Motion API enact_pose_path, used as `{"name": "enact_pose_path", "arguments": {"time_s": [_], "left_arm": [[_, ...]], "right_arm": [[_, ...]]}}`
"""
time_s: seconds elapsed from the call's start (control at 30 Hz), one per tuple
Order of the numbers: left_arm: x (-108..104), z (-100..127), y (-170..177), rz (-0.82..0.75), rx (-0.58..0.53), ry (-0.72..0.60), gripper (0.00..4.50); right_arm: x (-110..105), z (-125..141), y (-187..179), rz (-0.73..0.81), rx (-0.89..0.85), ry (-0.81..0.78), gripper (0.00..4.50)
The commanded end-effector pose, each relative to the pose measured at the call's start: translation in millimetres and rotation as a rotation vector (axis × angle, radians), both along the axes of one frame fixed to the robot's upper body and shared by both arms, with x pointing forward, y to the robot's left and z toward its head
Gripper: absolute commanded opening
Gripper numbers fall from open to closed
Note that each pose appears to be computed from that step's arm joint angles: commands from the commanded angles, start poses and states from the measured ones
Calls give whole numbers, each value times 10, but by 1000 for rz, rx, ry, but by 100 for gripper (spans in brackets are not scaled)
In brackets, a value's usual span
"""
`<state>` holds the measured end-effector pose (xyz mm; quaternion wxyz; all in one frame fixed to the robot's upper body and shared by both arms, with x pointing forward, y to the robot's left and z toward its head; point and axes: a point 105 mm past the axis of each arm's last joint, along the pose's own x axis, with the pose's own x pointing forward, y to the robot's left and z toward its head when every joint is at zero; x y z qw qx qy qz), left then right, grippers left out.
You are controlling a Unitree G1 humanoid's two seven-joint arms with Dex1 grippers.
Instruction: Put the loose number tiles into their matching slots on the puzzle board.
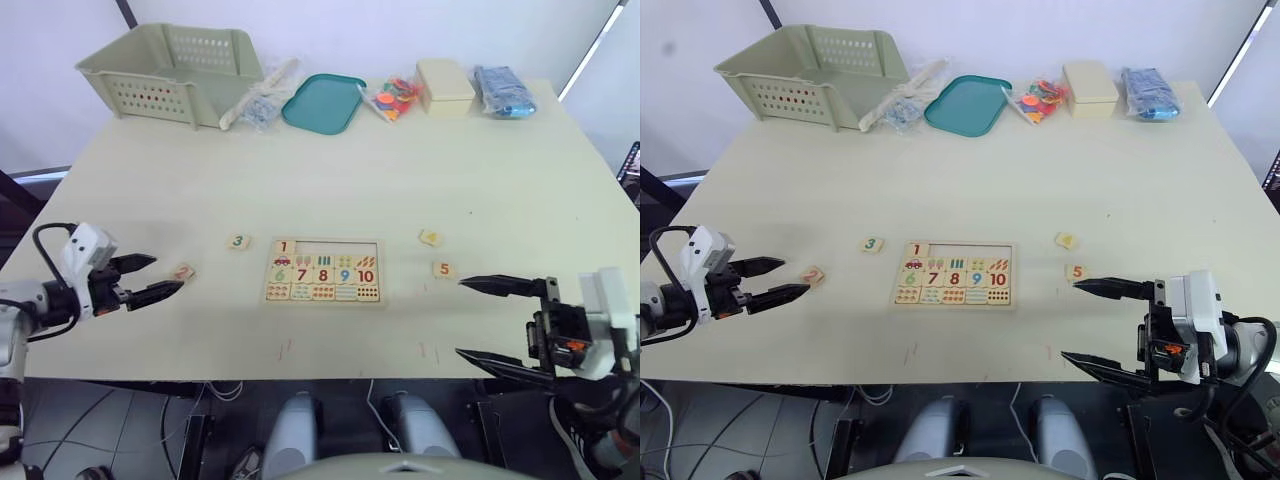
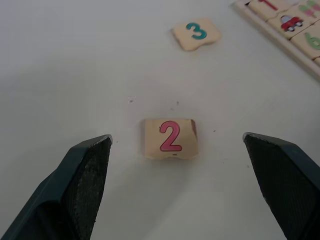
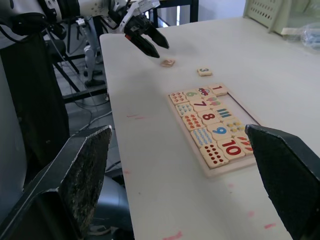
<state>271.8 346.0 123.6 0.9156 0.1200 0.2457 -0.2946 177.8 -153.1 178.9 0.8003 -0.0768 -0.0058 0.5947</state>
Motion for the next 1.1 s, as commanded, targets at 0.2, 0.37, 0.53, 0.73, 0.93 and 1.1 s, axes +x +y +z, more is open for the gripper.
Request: {"name": "enact_pose_path", "arguments": {"time_s": [0.2,0.37,0.53,0.73,0.93,1.1], "left_arm": [[49,-18,18,20,36,20,447],[86,-86,-6,40,67,31,447],[111,-131,-9,42,111,12,447],[123,-175,-46,53,108,19,447],[148,-140,-100,49,94,8,447],[147,-145,-100,52,101,10,447]], "right_arm": [[-58,55,72,-4,10,-39,450],[-72,95,83,-8,25,-46,450],[-79,77,78,-7,12,-42,450],[-86,57,99,-15,27,-35,450],[-65,44,119,-18,33,-37,450],[-52,35,138,-19,40,-39,450]]}}
